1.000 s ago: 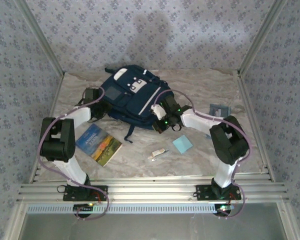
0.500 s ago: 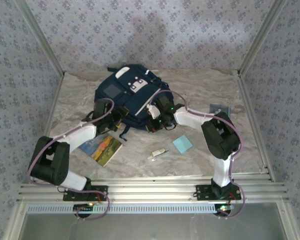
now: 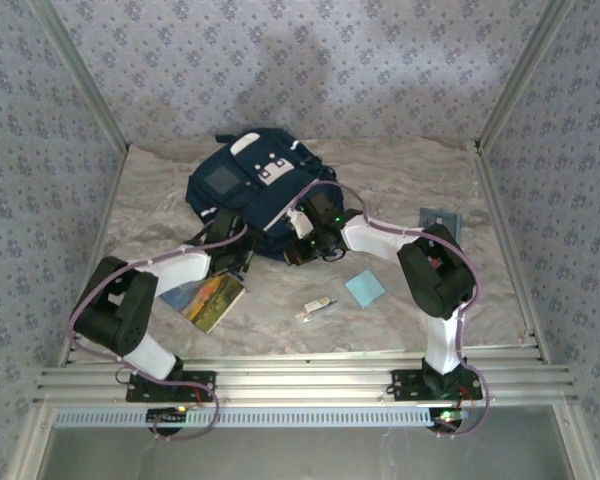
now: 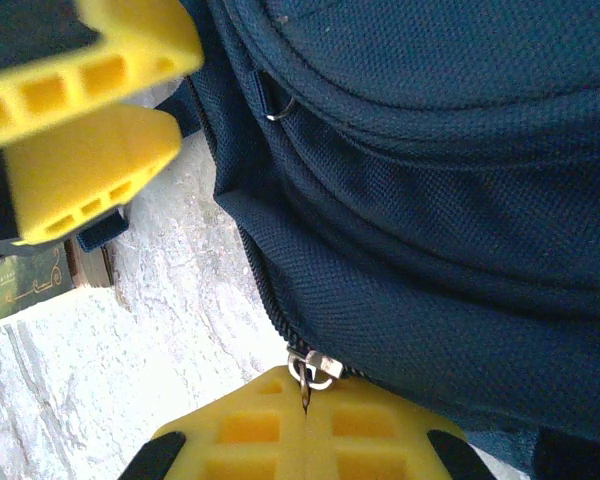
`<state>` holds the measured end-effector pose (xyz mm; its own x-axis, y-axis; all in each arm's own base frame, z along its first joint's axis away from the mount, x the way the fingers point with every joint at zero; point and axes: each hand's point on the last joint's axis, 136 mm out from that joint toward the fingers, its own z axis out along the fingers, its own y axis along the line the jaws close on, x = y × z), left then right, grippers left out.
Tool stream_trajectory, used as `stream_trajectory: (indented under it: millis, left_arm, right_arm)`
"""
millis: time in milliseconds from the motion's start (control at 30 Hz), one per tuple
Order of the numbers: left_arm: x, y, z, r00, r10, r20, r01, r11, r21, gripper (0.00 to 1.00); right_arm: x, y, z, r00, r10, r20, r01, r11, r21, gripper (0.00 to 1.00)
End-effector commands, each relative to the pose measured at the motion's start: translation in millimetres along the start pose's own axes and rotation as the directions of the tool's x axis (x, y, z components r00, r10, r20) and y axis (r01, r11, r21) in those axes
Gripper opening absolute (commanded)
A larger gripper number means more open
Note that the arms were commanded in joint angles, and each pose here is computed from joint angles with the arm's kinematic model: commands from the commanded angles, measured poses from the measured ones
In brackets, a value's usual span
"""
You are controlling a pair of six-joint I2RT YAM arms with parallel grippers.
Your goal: Pack books, pencil case, and school supplies into a backpack
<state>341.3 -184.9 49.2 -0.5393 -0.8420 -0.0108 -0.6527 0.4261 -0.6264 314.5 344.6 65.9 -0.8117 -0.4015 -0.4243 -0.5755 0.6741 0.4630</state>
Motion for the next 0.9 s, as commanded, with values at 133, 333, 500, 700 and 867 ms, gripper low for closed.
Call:
stream_trajectory:
  millis: [133,333,500,700,867]
  left_arm:
    - [-13.7,2.5,20.8,0.999,0.002,0.052,0.000,0.999,-0.044,0.15]
    - [-38.2,3.2,27.5,0.984,0.170,0.046,-0.164,0.980,-0.113,0.00]
    - [-51.7,16.8,23.0,0.976,0.212,0.043,-0.203,0.966,-0.161,0.00]
    - [-61.2,22.9,15.2,0.973,0.228,0.048,-0.216,0.961,-0.172,0.00]
    - [-66.1,14.7,6.7,0.966,0.254,0.053,-0.243,0.957,-0.158,0.00]
  right_arm:
    - [-2.8,12.1,-0.6,0.998,-0.045,-0.033,0.044,0.999,-0.031,0.00]
    - [24.0,-3.8,-22.3,0.973,-0.097,-0.211,0.092,0.995,-0.033,0.00]
    - [35.7,-50.7,-46.7,0.953,-0.038,-0.301,0.054,0.997,0.046,0.00]
    - [17.7,-80.4,-60.5,0.963,-0.013,-0.269,0.041,0.994,0.099,0.00]
    - [7.2,-85.3,-55.8,0.966,-0.018,-0.258,0.056,0.989,0.138,0.00]
